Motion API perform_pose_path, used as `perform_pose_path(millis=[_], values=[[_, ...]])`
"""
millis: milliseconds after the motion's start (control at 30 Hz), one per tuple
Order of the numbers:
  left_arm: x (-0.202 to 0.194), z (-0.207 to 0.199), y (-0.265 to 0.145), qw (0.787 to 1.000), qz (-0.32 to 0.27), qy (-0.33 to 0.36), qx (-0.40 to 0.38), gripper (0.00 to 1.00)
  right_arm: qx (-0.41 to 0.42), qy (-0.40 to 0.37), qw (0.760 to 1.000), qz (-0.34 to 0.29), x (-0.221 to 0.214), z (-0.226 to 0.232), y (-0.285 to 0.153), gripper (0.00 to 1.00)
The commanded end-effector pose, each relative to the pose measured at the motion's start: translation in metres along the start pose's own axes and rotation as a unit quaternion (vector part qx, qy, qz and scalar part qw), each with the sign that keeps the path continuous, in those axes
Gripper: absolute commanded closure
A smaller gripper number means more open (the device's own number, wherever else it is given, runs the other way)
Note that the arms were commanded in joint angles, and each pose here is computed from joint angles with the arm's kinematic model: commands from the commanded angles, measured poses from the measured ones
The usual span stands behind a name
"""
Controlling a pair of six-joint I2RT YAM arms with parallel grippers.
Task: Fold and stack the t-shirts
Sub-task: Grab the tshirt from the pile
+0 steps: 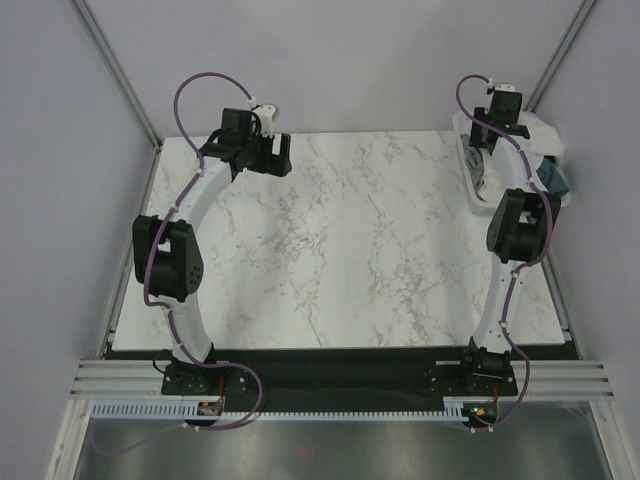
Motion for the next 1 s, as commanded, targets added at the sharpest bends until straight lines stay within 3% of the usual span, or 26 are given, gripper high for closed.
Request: perform_pose_path(millis=[0,267,333,367,400,433,600,700,867,967], values=[[0.007,-0.001,-0.002,1.000,-0.011,0.013,-0.004,0.00,0.008,0.016,0.998,-0.054,0.046,-0.003,-0.031,0.44],[0.006,-0.003,-0.005,1.000,-0.010,0.016,-0.003,0.00,0.023,0.024,0.998,-0.053,0.047,-0.001,-0.030,0.46],[0.006,-0.005,-0.005,1.000,-0.010,0.018,-0.004,0.00,0.020,0.022,0.998,-0.049,0.044,-0.001,-0.028,0.58],[0.006,-0.005,-0.005,1.000,-0.009,0.020,-0.003,0.00,0.015,0.022,0.998,-0.048,0.043,-0.003,-0.027,0.68],[0.007,-0.007,-0.005,1.000,-0.010,0.021,-0.004,0.00,0.009,0.025,0.998,-0.051,0.044,-0.004,-0.028,0.96],[0.006,-0.006,-0.005,1.000,-0.009,0.021,-0.003,0.00,0.006,0.027,0.998,-0.054,0.047,-0.005,-0.031,1.00],[0.007,-0.008,-0.005,1.000,-0.010,0.021,-0.004,0.00,0.007,0.011,0.996,-0.089,0.076,-0.007,-0.057,1.00],[0.017,-0.003,-0.014,0.999,-0.018,0.025,0.013,0.01,0.025,0.001,0.990,-0.138,0.114,-0.003,-0.094,1.00],[0.033,0.006,-0.035,0.996,-0.027,0.075,0.033,0.00,0.068,-0.011,0.964,-0.258,0.189,0.005,-0.198,1.00],[0.031,0.011,-0.039,0.995,-0.022,0.083,0.052,0.00,0.089,-0.023,0.952,-0.291,0.204,0.012,-0.235,1.00]])
Point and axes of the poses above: each gripper's point midway between its finger pads, its own y axis out along the fingers, its own z axis along the line the jaws close on, x = y × z, the point moved 3 cm from there along -y, back along the fingers, and after that the axes turned 13 degrees about y, right-handed, at the moved point
